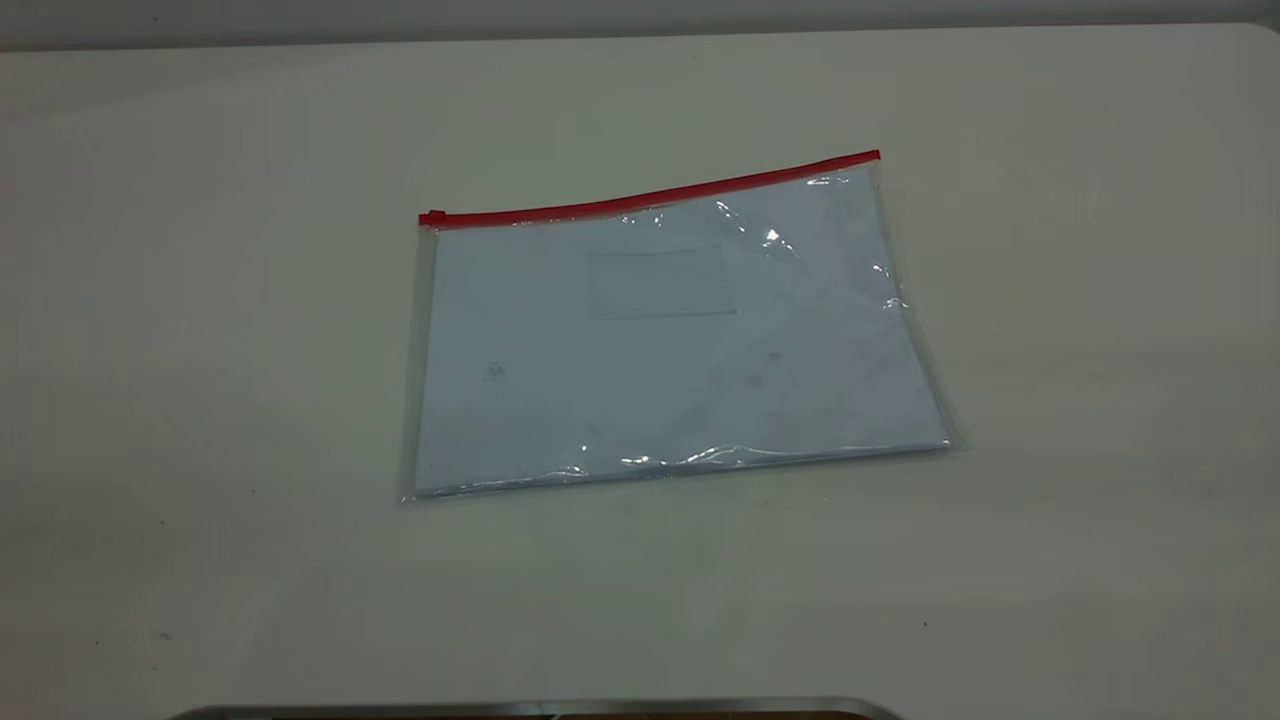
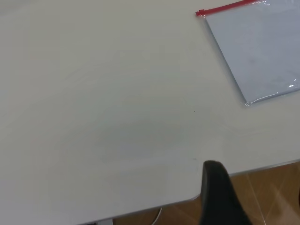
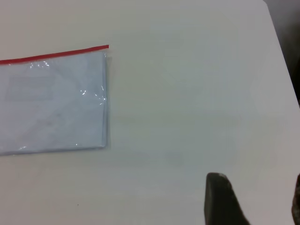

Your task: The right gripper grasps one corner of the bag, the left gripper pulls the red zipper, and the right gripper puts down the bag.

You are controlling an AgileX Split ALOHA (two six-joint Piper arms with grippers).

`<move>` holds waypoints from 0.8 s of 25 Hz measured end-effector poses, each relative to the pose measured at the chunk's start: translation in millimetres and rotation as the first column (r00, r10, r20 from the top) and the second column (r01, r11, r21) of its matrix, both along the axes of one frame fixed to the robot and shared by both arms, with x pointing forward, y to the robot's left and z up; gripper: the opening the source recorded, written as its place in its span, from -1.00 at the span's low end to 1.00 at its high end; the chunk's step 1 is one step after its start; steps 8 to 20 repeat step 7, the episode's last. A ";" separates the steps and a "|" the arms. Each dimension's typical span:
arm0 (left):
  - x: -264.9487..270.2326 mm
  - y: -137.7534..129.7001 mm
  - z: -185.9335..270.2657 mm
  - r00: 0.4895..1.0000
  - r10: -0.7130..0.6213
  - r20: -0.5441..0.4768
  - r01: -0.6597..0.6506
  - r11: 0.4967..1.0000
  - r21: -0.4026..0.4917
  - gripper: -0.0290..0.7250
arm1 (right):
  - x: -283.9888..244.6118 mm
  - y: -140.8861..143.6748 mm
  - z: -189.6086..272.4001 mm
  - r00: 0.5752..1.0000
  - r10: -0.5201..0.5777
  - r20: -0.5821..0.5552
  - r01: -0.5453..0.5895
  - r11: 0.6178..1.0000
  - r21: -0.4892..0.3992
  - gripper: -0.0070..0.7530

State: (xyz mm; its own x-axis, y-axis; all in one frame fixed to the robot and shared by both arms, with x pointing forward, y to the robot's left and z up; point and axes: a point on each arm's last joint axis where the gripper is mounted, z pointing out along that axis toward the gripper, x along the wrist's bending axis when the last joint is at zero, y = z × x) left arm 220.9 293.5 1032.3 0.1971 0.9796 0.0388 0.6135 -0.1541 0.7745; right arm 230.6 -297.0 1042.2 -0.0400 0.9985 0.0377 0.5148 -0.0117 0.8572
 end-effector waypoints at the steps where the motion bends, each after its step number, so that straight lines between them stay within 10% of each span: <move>1: 0.0 0.0 0.0 1.000 0.000 0.000 0.000 1.000 0.000 0.32 | 0.0 0.0 0.0 1.000 0.000 0.000 0.000 1.000 0.000 0.08; 20: 0.0 0.0 -0.1 1.000 0.002 -0.001 -0.002 1.000 -0.002 0.32 | 0.0 0.0 0.0 1.000 0.000 0.000 0.000 1.000 0.000 0.08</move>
